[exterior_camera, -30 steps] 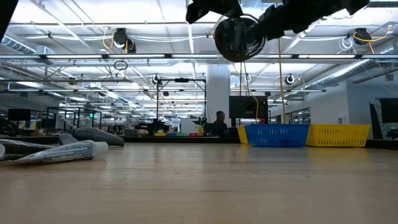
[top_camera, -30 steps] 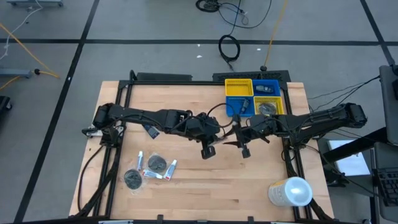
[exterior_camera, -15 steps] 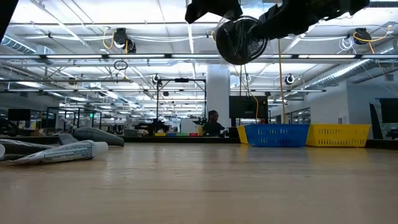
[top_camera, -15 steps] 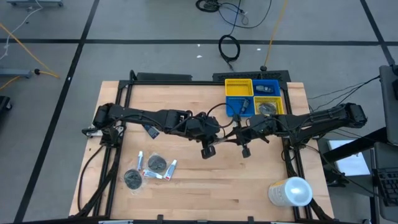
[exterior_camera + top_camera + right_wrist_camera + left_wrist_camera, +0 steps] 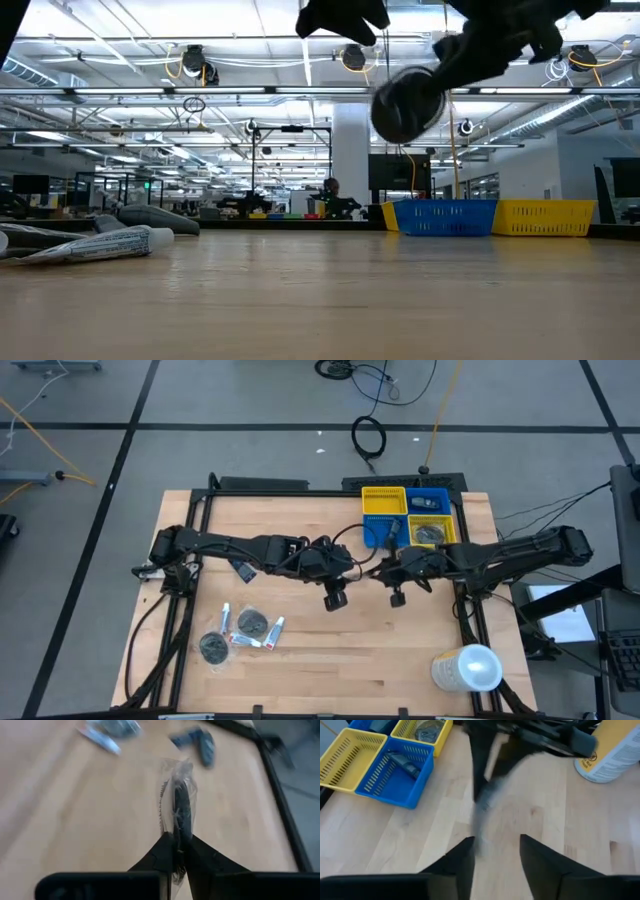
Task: Pick & Place Travel size toiletries
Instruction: Put the black hairbrush into the bottom yellow basket, then put the right white toothpaste into the top yellow basket
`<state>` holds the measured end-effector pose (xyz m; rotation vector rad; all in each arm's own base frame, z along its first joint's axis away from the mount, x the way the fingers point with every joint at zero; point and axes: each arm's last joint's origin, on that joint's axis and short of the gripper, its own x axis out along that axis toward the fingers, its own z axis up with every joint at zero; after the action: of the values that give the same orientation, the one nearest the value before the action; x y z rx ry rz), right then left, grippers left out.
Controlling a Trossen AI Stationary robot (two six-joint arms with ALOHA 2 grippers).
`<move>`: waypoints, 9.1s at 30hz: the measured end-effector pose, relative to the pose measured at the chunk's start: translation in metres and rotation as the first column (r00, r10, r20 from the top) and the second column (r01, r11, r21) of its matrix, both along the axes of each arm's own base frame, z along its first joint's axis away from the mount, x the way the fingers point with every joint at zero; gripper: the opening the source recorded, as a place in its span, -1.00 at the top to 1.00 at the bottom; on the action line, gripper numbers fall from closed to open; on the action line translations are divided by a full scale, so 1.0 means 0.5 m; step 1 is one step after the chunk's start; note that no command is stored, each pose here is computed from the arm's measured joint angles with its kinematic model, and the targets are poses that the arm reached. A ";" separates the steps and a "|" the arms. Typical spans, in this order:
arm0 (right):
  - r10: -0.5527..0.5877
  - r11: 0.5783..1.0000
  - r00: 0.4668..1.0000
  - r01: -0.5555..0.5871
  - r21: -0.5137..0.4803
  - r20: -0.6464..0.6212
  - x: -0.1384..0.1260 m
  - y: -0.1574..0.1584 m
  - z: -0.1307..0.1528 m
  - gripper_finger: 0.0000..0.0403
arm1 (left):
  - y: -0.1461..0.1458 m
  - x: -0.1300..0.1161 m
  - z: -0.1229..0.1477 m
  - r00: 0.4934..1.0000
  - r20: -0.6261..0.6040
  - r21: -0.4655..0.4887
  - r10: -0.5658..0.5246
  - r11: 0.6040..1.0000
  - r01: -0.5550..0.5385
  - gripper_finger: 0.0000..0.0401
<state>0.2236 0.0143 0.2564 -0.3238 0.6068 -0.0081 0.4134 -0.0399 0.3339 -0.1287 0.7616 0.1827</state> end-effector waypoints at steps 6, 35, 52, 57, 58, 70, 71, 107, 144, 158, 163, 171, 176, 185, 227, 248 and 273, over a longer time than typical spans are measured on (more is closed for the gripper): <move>-0.233 0.972 0.969 0.232 -0.023 -0.079 -0.056 -0.035 0.008 0.90 | 0.000 -0.002 -0.002 1.000 -0.011 0.000 0.000 1.000 0.000 0.00; -0.795 0.574 0.406 0.743 -0.343 -0.452 -0.215 -0.215 -0.035 0.90 | -0.001 -0.002 -0.002 1.000 -0.018 0.004 -0.007 1.000 0.007 -0.06; -0.765 0.600 0.313 0.664 -0.446 -0.563 -0.192 -0.246 -0.075 0.89 | -0.001 -0.002 -0.002 1.000 -0.020 0.017 -0.020 1.000 0.020 -0.06; -0.785 0.581 0.291 0.651 -0.489 -0.546 -0.191 -0.250 -0.076 0.89 | -0.001 -0.002 -0.002 1.000 -0.021 0.021 -0.023 1.000 0.024 -0.06; -0.795 0.572 0.287 0.648 -0.503 -0.535 -0.190 -0.251 -0.075 0.89 | -0.001 -0.002 -0.002 0.999 -0.022 0.025 -0.028 0.999 0.028 -0.06; -0.799 0.572 0.293 0.642 -0.511 -0.525 -0.189 -0.253 -0.074 0.58 | -0.001 -0.003 -0.003 0.999 -0.032 0.036 -0.038 0.999 0.039 -0.06; -0.800 0.572 0.296 0.642 -0.511 -0.522 -0.188 -0.254 -0.074 0.56 | 0.000 -0.003 -0.003 0.999 -0.032 0.036 -0.038 0.999 0.039 -0.06; -0.841 0.540 0.469 0.746 -0.390 -0.268 -0.132 -0.280 -0.049 -0.01 | -0.001 -0.008 -0.007 0.998 -0.056 0.019 -0.020 1.000 0.021 -0.06; -0.284 0.953 0.957 0.289 0.091 -0.064 -0.019 -0.079 -0.007 -0.02 | -0.115 -0.160 -0.232 0.637 -0.655 -0.037 0.407 0.824 -0.565 -0.06; -0.266 0.957 0.962 0.271 0.101 -0.059 -0.018 -0.068 -0.006 0.00 | -0.116 -0.180 -0.324 0.615 -0.695 -0.122 0.372 0.783 -0.610 -0.05; -0.266 0.957 0.962 0.271 0.101 -0.058 -0.018 -0.068 -0.006 0.00 | -0.116 -0.185 -0.352 0.626 -0.693 -0.156 0.359 0.772 -0.616 -0.05; -0.267 0.957 0.962 0.271 0.101 -0.058 -0.018 -0.068 -0.006 0.00 | -0.112 -0.183 -0.366 0.641 -0.670 -0.188 0.374 0.750 -0.634 -0.05; -0.267 0.957 0.962 0.271 0.101 -0.058 -0.018 -0.068 -0.006 0.00 | -0.108 -0.196 -0.380 0.601 -0.689 -0.161 0.404 0.724 -0.671 -0.02; -0.267 0.957 0.962 0.272 0.101 -0.059 -0.018 -0.068 -0.006 0.00 | -0.105 -0.201 -0.386 0.594 -0.693 -0.155 0.409 0.720 -0.677 0.50; -0.276 0.953 0.961 0.272 0.134 0.010 -0.010 -0.068 0.004 0.00 | 0.022 0.022 -0.050 0.991 0.103 0.093 0.087 0.991 -0.096 0.80; 0.199 0.947 0.930 -0.264 0.184 0.310 0.008 -0.042 -0.006 0.00 | 0.077 0.052 0.012 0.756 0.411 0.073 -0.510 0.845 0.530 0.80; 0.194 0.936 0.908 -0.285 0.206 0.372 0.004 -0.041 0.010 0.34 | 0.097 0.052 0.019 0.686 0.429 0.170 -0.587 0.799 0.577 0.78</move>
<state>0.2258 -0.0064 0.2616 -0.1380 0.2078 0.2471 0.4396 0.0085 0.3434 0.0990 0.2844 -0.4486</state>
